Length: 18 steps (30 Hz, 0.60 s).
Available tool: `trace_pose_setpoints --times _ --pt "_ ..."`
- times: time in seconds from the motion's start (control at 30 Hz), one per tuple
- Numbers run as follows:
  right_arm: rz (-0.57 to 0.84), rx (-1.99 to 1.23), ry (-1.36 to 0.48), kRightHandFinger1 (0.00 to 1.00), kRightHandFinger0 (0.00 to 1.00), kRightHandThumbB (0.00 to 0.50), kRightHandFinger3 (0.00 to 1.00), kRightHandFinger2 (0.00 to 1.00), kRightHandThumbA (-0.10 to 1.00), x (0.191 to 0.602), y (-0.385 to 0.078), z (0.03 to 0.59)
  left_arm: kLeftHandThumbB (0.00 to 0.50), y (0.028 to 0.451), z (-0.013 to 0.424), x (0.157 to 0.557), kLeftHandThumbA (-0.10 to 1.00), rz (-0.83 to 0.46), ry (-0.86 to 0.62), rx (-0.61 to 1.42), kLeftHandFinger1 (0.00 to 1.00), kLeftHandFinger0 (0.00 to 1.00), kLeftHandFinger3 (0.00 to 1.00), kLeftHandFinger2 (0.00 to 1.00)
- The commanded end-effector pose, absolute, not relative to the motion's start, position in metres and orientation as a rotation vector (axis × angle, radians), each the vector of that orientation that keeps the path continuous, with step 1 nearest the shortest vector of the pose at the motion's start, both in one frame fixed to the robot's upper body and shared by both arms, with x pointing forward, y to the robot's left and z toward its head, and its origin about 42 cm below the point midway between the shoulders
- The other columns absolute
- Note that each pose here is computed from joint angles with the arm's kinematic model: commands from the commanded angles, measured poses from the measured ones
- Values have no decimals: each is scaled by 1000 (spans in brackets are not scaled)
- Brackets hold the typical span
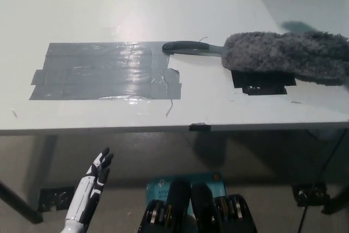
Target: A person hands a grey duster to the robot and the robot grabs it with its right hand and places it on the black marked spot infron tof it on the desk
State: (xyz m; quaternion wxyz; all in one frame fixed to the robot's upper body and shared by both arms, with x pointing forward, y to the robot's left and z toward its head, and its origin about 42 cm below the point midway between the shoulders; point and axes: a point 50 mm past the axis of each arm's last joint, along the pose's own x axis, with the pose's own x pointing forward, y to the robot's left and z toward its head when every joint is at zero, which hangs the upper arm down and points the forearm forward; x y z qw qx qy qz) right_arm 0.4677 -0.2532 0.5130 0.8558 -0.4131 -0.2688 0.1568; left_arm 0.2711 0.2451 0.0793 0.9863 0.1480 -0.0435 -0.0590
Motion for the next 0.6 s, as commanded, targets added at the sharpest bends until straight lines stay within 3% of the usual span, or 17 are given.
trace_pose_setpoints --times 0.0,0.07,0.13,0.23,0.3,0.37,0.57 --pt "297 -782 -820 1000 1000 470 1000 1000 1000 388 -253 559 157 245 91 281 1000 -138 -141 316 1000 1000 1000 1000" --pt "333 -740 -874 1000 1000 472 1000 1000 981 359 -248 544 166 244 93 281 1000 -135 -139 328 1000 1000 1000 1000" --pt "354 -725 -917 1000 1000 425 1000 1000 943 323 -249 522 166 241 96 288 1000 -142 -145 327 1000 1000 1000 1000" --pt "357 -655 -948 1000 1000 397 1000 1000 931 283 -251 478 173 237 94 286 1000 -160 -139 325 1000 1000 1000 1000" --pt "354 -577 -934 1000 1000 373 1000 1000 878 263 -248 447 182 234 94 286 1000 -166 -127 317 1000 1000 1000 1000" --pt "340 -516 -880 1000 1000 344 1000 1000 901 243 -241 405 172 232 90 284 1000 -166 -124 314 1000 1000 1000 1000" --pt "307 -366 -651 1000 1000 277 1000 1000 932 242 -230 313 152 232 83 276 1000 -164 -117 310 1000 1000 1000 1000"
